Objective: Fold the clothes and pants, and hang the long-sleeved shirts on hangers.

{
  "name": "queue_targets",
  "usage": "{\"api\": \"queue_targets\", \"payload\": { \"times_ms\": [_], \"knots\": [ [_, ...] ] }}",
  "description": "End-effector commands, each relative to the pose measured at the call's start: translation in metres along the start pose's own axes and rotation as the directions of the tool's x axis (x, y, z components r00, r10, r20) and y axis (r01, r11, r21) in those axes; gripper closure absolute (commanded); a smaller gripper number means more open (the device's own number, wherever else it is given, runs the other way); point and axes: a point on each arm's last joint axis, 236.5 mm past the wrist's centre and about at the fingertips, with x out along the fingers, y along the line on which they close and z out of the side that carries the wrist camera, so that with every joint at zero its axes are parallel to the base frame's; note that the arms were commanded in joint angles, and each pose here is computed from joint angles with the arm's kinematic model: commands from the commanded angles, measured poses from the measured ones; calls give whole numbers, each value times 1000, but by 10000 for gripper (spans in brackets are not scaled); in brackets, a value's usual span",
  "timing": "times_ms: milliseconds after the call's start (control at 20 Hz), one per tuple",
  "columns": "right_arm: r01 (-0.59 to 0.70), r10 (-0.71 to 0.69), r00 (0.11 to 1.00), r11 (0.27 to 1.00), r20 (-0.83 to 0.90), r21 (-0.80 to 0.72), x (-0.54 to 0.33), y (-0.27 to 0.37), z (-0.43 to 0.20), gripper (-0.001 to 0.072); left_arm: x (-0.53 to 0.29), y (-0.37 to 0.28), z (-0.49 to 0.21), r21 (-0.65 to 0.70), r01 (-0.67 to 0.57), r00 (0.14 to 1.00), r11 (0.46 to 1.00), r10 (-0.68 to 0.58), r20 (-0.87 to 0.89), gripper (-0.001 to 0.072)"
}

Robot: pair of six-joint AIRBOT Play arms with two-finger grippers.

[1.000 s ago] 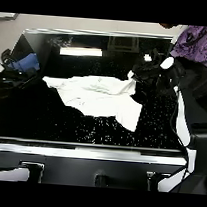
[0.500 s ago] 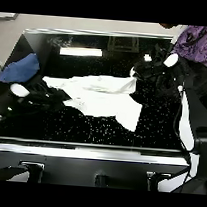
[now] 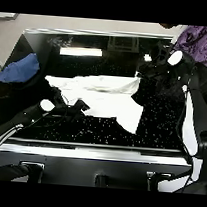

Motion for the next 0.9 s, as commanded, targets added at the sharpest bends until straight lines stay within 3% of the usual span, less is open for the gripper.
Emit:
{"api": "queue_targets", "payload": {
  "times_ms": [0,250,550,650,750,800,850],
  "knots": [
    [8,-8,1000,1000,-1,-5,-2,-1,-1,687,12,0,-13,-30,1,1000,1000,-2,-18,49],
    [7,-7,1000,1000,-2,-5,-3,0,-1,687,28,7,-15,-82,-11,1000,997,9,-29,56],
    [8,-8,1000,1000,-10,-7,-4,0,-3,687,50,-18,-1,-29,7,1000,1000,-8,-25,64],
    [9,-9,1000,1000,-21,-7,-4,0,-6,687,60,-23,0,-25,3,999,1000,-4,-42,191],
    [9,-9,1000,1000,-27,-7,-5,0,-7,687,67,-23,-1,-26,-8,998,1000,7,-68,217],
    [8,-9,1000,1000,-24,-8,-7,1,-7,687,68,-24,-1,-26,-10,997,1000,8,-72,345],
    [7,-7,1000,1000,-18,-10,-9,2,-6,687,68,-25,0,-25,-8,998,1000,6,-70,540]
  ]
}}
